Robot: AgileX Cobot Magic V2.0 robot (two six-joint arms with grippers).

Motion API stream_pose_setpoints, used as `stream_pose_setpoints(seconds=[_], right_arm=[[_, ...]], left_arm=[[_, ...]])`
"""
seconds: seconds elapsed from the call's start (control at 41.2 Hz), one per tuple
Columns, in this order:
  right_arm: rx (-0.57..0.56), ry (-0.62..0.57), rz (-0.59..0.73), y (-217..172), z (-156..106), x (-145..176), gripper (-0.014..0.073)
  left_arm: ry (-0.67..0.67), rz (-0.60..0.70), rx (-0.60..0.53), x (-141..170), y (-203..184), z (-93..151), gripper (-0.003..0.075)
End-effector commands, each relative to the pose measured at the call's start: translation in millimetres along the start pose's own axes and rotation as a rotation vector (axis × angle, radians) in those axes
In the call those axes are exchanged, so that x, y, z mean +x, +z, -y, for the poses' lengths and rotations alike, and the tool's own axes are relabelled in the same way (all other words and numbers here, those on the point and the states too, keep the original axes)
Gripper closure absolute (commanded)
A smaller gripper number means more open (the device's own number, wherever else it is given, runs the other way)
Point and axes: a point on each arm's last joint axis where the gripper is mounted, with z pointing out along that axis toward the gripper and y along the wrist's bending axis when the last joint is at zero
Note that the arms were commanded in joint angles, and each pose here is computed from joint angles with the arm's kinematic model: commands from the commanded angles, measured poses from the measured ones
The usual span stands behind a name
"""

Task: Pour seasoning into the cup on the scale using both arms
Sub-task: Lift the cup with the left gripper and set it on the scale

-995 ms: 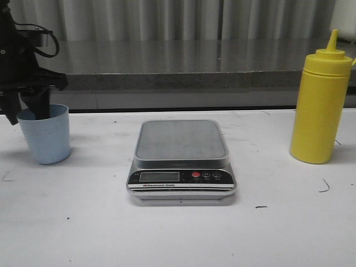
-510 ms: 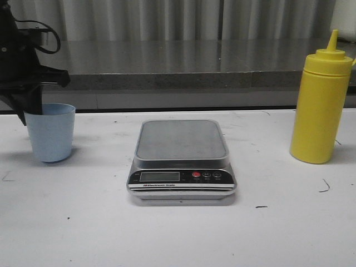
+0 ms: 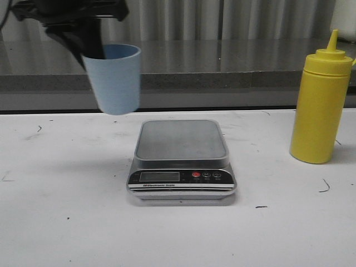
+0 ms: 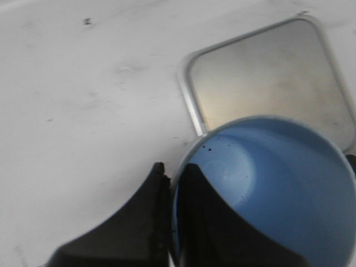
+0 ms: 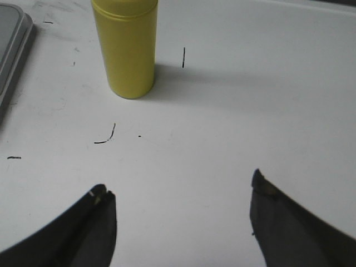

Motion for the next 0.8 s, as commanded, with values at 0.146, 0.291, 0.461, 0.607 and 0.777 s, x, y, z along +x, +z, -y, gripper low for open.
stream_pose_setpoints(seconds=[0.146,0.291,0.461,0.607,0.777], right_arm=[[0.016,-0.013,0.083,-5.1,2.0,-13.4,0.0065],[0.016,-0.013,0.083,-5.1,2.0,-13.4,0.0065],[0.016,-0.013,0.083,-5.1,2.0,-13.4,0.0065],[0.016,-0.013,0.083,-5.1,2.0,-13.4,0.0065],[0.016,-0.013,0.083,-5.1,2.0,-13.4,0.0065]], left_arm=[[-0.025,0.127,0.064,-23.7,3.5,36.3,0.0741],[-0.066,0.123,0.066,-37.7,18.3,38.6,0.0741],[-0.081,0.123,0.067,-49.7,33.9,40.6,0.0741],[-0.077,0.091,0.059,-51.5,45.4,40.8,0.0741],[-0.075,0.062,0.051,-48.8,52.2,40.4,0.0740]])
